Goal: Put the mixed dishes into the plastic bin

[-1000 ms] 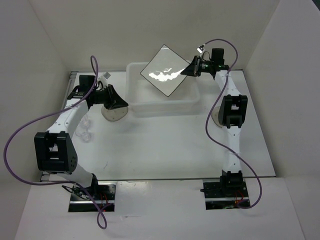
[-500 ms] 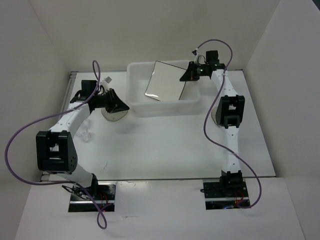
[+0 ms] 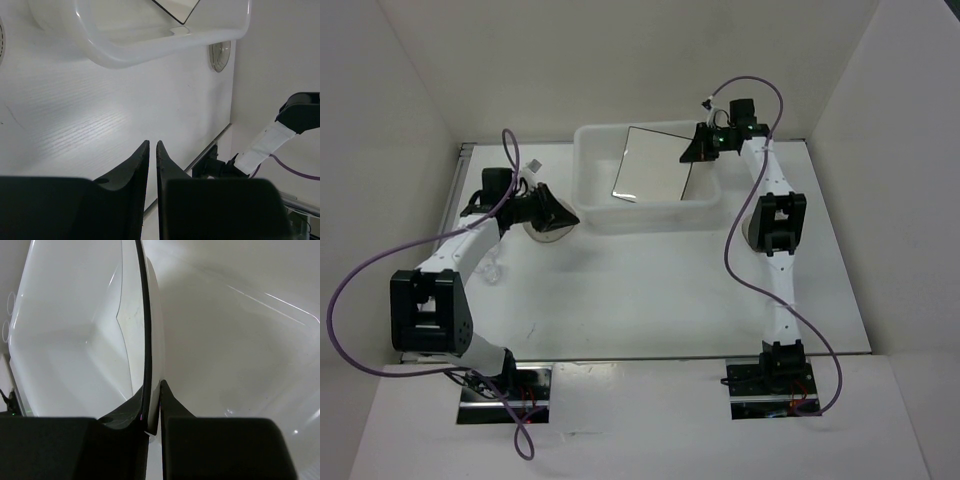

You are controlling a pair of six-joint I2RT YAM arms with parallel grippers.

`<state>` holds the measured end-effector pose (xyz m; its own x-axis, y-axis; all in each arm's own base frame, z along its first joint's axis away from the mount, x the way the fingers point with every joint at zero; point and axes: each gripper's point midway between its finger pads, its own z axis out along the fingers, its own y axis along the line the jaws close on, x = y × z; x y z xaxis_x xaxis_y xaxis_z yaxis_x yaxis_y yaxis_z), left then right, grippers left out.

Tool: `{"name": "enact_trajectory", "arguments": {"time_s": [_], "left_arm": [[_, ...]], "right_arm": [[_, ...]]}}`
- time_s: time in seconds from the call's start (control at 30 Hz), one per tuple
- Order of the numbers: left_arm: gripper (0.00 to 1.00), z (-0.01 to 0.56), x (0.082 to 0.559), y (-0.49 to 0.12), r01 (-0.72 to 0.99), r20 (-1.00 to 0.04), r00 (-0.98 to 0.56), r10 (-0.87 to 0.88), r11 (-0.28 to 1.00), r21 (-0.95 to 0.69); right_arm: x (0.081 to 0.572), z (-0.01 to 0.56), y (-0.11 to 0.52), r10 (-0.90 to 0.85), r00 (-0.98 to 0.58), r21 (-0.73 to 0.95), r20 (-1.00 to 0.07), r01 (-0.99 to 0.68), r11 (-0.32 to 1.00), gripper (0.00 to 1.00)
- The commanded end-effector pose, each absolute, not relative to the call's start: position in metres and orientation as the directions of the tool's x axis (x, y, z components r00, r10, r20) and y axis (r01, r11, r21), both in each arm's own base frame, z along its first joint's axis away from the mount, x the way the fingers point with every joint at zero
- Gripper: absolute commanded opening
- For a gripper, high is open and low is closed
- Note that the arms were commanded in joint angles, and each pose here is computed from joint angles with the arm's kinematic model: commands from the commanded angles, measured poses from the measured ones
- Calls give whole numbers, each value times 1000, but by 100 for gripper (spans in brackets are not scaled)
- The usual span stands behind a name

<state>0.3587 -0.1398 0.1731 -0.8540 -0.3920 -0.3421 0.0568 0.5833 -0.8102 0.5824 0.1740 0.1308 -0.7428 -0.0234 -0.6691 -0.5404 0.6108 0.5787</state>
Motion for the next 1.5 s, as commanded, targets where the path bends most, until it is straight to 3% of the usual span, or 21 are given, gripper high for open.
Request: {"name": "enact_trajectory", "arguments": {"time_s": [0.0,0.13,0.17,0.2,0.33,0.53,0.7,0.87,1.03,1.13,1.23,1.47], "left_arm": [[17,193,358,-140,123,-404,-824,-398,570,-812],[17,199,353,-139,120,-408,-818,-407,572,-812],[17,198,354,-138,116,-410,-815,-410,577,-808],[17,198,353,-137,115,-416,-810,-414,582,-805],[17,195,345,-138,88,-389,-814,-432,570,-817],[17,199,346,-137,101,-408,-802,-436,575,-812],[17,201,347,-137,101,-408,-802,-436,575,-812],[17,197,345,-137,94,-401,-806,-436,575,-813],[17,201,351,-128,105,-462,-778,-425,637,-764],[27,211,359,-117,105,-520,-745,-418,696,-710],[27,218,362,-115,125,-548,-731,-406,710,-693],[45,212,367,-111,132,-559,-730,-393,722,-680]], "right_arm": [[589,120,181,-69,-718,523,-692,-565,638,6],[587,100,180,-83,-736,531,-671,-556,639,27],[589,104,180,-83,-729,526,-679,-562,639,39],[592,108,179,-82,-719,513,-690,-566,646,58],[601,119,178,-65,-698,493,-713,-565,662,73],[606,116,168,-59,-698,474,-713,-542,694,78],[614,130,164,-47,-671,440,-740,-536,721,93],[622,150,161,-30,-636,411,-771,-532,740,94],[637,235,134,30,-488,291,-872,-469,834,94],[631,298,106,51,-388,198,-920,-350,916,94],[621,330,81,57,-349,145,-935,-231,962,96],[587,344,25,172,-428,205,-887,-31,978,100]]}}
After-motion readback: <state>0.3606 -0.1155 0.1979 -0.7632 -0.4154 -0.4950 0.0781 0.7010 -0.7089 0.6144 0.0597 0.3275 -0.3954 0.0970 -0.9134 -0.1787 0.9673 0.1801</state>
